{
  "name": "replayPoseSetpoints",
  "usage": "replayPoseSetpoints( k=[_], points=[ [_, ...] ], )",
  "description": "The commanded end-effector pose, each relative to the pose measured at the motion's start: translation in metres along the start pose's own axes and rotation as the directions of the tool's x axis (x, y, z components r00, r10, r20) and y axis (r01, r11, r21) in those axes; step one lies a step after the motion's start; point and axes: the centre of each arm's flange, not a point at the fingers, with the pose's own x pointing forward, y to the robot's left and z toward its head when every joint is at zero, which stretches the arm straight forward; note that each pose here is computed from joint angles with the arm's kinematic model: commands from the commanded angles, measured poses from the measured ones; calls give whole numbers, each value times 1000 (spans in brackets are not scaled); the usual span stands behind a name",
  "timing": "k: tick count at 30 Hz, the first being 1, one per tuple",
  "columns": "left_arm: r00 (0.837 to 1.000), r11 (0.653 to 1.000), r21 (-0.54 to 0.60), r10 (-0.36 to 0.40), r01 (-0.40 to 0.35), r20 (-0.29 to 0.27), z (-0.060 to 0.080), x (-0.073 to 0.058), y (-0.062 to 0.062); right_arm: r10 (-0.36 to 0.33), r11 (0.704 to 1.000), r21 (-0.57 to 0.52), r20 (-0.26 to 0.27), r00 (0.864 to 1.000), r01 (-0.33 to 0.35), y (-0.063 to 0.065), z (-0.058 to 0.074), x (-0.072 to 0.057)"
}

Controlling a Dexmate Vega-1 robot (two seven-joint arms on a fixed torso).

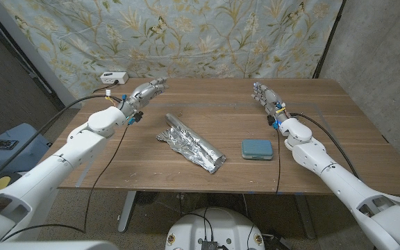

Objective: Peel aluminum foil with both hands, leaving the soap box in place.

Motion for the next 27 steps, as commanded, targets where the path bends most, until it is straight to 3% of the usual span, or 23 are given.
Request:
replayPoseSetpoints(
  k=[1,7,10,20,27],
  points=[
    [989,976,160,-148,148,-14,24,6,-3,-34,999,-17,-3,999,34,-5,4,-6],
    [973,949,218,-226,229,-42,33,9,-3,-51,999,-17,-5,999,51,-6,4,-9],
    [957,933,213,-281,289,-69,33,11,-4,-48,999,-5,-10,999,48,-6,2,-9],
    [928,880,295,-355,372,-111,42,15,-2,-61,998,-21,-27,998,61,-10,6,-9],
    [904,822,378,-403,426,-144,52,20,-7,-87,996,-31,-30,996,86,-12,9,-9]
  ],
)
